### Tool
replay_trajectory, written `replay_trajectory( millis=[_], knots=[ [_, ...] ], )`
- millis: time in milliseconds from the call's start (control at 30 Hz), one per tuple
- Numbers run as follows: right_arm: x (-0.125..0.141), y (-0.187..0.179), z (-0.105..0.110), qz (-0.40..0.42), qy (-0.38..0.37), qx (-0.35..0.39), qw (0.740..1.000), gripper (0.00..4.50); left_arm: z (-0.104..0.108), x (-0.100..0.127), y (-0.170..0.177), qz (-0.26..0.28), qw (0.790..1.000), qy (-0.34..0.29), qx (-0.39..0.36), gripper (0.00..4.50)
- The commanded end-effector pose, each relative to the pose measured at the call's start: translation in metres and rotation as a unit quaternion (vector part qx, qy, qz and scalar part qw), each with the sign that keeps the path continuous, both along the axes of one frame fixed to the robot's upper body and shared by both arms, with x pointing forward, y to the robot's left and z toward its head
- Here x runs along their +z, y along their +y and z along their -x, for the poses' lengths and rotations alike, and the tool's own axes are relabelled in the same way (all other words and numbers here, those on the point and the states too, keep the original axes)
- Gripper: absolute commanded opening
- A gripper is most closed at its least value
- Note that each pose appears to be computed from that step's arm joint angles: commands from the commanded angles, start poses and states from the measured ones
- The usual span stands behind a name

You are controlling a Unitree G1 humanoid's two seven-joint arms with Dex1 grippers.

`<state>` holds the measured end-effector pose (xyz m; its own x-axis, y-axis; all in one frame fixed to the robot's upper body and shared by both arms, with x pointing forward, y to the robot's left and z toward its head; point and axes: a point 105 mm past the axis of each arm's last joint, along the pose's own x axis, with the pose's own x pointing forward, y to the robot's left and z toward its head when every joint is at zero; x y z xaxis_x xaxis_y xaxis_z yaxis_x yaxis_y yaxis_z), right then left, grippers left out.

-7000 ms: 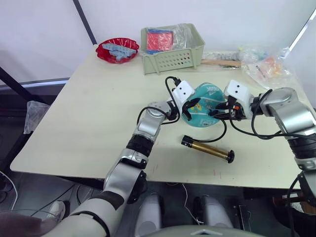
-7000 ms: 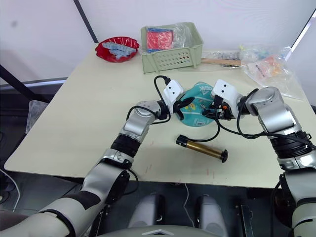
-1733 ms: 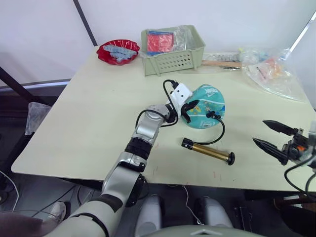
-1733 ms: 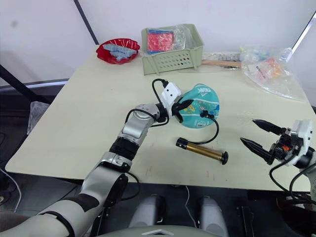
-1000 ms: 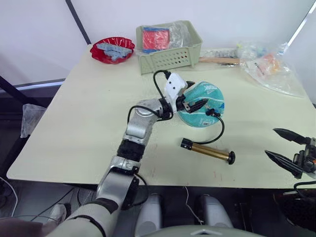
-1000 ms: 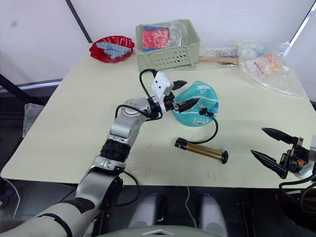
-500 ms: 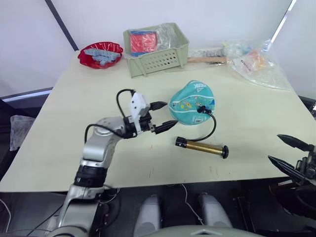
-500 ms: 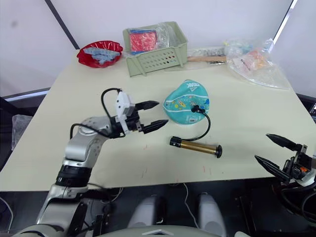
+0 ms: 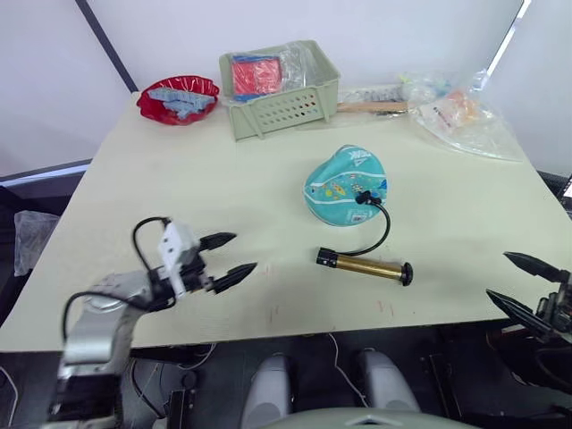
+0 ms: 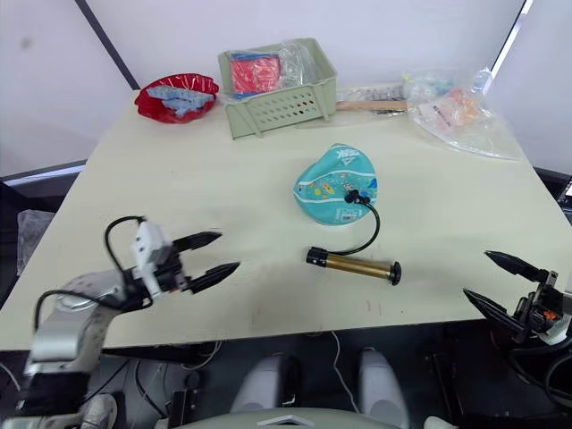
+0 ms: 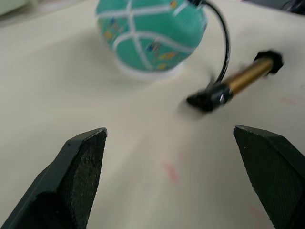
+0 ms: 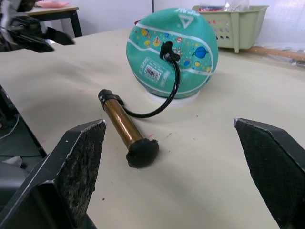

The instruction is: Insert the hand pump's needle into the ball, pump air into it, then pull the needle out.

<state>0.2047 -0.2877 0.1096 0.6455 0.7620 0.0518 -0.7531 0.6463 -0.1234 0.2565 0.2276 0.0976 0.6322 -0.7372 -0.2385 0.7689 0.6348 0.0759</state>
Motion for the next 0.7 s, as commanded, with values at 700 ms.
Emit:
replay_trajectory(
  millis=[700],
  knots=[
    [0.012,0.002,0.007,0.021,-0.023,0.046,0.998,4.5,0.002,0.019,-0.06,-0.065,0.974,-0.05,-0.212,4.48]
  ],
)
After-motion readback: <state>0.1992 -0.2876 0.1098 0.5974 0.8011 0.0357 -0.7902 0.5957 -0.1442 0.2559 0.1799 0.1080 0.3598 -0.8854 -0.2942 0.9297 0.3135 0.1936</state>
